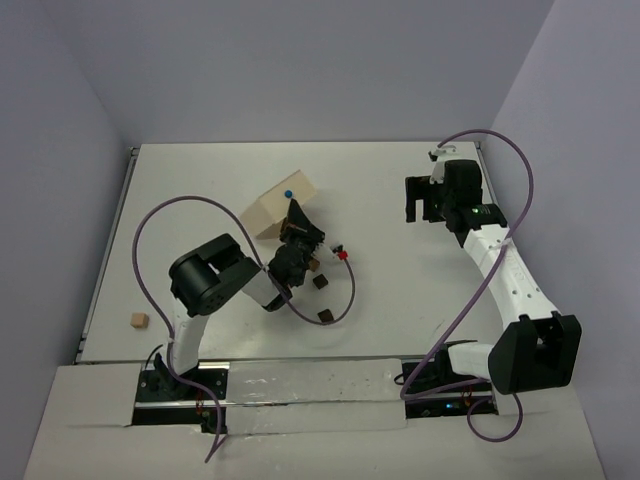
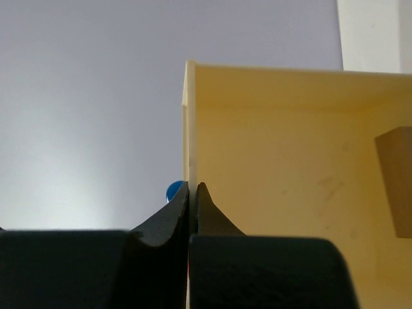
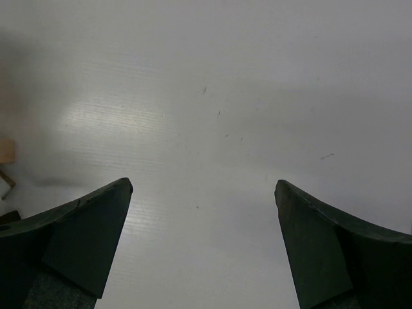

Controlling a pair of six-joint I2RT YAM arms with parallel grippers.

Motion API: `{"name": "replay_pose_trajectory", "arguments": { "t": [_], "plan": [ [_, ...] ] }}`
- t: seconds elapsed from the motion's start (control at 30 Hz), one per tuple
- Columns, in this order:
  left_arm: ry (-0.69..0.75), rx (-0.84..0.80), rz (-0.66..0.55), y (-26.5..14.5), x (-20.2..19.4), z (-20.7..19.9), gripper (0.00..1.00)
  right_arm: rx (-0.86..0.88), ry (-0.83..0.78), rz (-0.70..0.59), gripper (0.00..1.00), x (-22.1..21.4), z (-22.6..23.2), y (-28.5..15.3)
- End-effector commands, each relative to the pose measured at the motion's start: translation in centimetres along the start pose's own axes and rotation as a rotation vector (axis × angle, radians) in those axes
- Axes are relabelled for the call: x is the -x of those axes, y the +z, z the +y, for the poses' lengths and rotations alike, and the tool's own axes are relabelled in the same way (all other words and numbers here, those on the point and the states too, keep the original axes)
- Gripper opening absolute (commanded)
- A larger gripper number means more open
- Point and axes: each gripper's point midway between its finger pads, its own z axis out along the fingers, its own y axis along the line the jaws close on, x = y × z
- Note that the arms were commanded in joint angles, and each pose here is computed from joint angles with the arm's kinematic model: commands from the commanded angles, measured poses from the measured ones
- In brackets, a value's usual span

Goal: Build the wood block tower

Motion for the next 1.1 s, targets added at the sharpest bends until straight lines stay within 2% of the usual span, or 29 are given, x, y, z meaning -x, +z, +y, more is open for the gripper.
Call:
{"name": "replay_pose_trajectory", "arguments": {
  "t": [0.0,0.07,0.23,0.47,0.57,0.7,0.77,0.87,1.07],
  "plan": [
    [0.316,0.189,0.247,-2.5,-5.0,6.7,0.0,0.001,-0.002,-0.073,1.0,1.5,0.0,-0.8],
    [0.338,0.144,0.16,-5.4,-2.3,5.6,0.0,0.001,-0.001,-0.07,1.0,1.6,0.0,-0.8],
    [0.305,0.129,0.33,-1.3,-8.2,7.5,0.0,-0.004,-0.01,-0.084,1.0,1.2,-0.1,-1.0],
    [0.296,0.14,0.364,0.9,-9.9,11.6,0.0,0.009,0.007,-0.094,1.0,1.4,0.1,-1.3],
    [0.307,0.113,0.336,0.5,-8.1,10.4,0.0,0.016,0.009,-0.101,1.0,1.4,0.3,-1.4],
    [0.343,0.058,0.23,-2.9,-2.3,6.2,0.0,0.003,0.003,-0.104,1.0,1.3,0.0,-1.5],
    [0.364,0.038,0.211,-3.7,-1.9,5.3,0.0,0.003,-0.002,-0.101,1.0,1.3,-0.1,-1.5],
    [0.401,-0.014,0.242,-3.1,-4.5,4.1,0.0,0.002,-0.005,-0.102,1.0,1.1,-0.2,-1.6],
    [0.382,-0.025,0.333,-1.3,-9.6,6.9,0.0,0.021,0.007,-0.113,1.0,1.3,0.0,-1.6]
  ]
}}
